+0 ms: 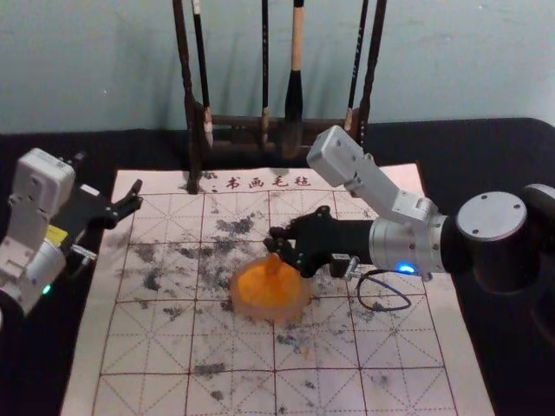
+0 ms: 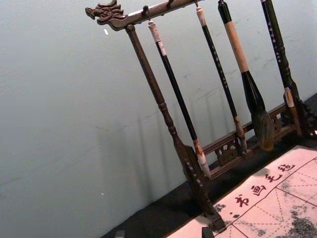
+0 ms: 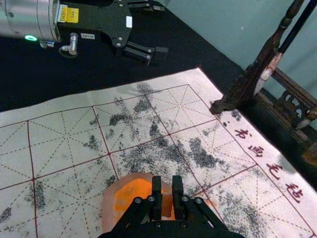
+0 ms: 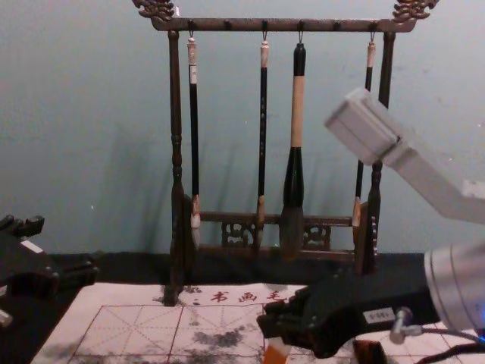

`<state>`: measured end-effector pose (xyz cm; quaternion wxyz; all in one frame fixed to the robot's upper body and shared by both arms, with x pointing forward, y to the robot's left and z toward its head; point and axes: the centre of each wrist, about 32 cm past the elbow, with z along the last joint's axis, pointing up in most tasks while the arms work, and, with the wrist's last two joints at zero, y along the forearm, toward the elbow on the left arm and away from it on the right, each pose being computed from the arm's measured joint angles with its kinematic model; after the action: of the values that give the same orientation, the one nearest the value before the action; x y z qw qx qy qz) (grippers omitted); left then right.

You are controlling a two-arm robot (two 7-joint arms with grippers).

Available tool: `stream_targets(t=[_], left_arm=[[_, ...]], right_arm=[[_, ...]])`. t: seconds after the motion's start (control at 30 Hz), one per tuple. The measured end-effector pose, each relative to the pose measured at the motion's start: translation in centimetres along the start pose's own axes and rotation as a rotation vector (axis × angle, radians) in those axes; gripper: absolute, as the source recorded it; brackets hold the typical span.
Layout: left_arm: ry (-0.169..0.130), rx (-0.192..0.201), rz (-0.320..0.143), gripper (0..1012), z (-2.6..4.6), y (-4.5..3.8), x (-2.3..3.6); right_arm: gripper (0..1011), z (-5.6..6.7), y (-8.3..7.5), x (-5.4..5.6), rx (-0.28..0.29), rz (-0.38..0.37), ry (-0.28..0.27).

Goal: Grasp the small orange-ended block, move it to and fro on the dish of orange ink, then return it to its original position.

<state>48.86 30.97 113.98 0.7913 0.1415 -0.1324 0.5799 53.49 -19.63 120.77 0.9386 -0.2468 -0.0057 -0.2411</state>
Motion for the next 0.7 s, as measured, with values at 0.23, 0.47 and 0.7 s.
stream_targets(t=[0.23, 0.47, 0.7], left_arm=[[0.000, 0.000, 0.000, 1001, 0.00, 0.00, 0.00], [0.000, 0.000, 0.000, 1001, 0.00, 0.00, 0.00], [0.000, 0.000, 0.000, 1001, 0.00, 0.00, 0.00]], right_arm=[[130, -0.1, -0.5, 0.1, 0.001, 0.002, 0.000], [130, -0.3, -0.8, 0.1, 0.006, 0.007, -0.001], [130, -0.5, -1.2, 0.2, 0.004, 0.010, 0.000]])
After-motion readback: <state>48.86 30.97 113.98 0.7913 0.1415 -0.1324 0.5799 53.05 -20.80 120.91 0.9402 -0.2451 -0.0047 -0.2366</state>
